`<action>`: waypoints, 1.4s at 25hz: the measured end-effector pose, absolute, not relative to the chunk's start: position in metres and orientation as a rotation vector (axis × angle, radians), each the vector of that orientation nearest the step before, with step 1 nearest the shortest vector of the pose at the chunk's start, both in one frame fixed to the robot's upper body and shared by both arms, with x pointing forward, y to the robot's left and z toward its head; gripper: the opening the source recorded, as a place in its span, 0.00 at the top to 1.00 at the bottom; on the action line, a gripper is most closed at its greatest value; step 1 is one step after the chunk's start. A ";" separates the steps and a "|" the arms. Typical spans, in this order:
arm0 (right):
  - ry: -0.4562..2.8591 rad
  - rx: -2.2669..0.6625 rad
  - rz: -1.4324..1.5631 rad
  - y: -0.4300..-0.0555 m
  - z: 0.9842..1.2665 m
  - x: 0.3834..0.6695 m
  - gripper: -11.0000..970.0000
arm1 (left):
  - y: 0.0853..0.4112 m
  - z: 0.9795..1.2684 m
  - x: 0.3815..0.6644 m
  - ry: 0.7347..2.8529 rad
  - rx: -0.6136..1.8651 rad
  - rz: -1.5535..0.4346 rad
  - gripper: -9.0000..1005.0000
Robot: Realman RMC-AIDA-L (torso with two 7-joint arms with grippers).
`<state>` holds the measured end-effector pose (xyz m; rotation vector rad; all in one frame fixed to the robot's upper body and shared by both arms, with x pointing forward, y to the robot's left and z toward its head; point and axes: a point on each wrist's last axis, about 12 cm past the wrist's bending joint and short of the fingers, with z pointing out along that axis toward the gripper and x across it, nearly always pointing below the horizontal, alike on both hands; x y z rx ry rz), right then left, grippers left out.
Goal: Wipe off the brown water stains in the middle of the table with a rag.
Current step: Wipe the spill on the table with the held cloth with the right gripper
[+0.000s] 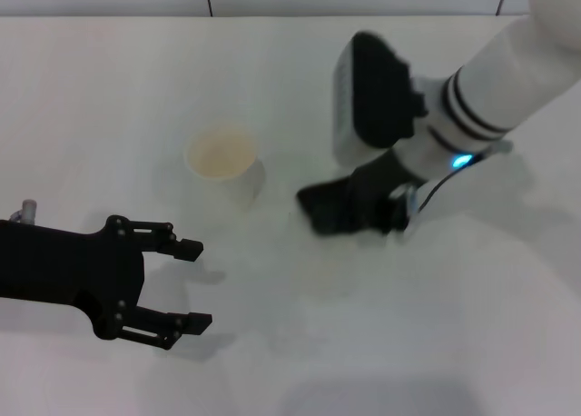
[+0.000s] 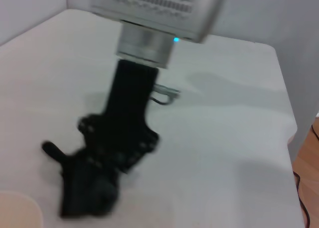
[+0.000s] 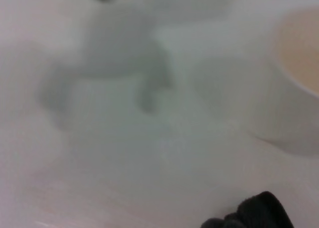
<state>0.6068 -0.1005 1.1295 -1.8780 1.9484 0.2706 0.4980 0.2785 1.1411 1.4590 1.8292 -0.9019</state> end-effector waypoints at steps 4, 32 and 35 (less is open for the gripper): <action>1.973 -1.807 0.188 -0.115 1.133 0.623 0.90 | 0.278 1.141 0.498 1.829 1.458 -0.903 0.17; 1.900 -1.954 0.514 -0.140 1.142 0.583 0.88 | 0.297 1.141 0.494 1.819 1.365 -0.854 0.17; 1.888 -1.885 0.548 -0.157 1.147 0.587 0.87 | 0.297 1.140 0.494 1.820 1.359 -0.854 0.17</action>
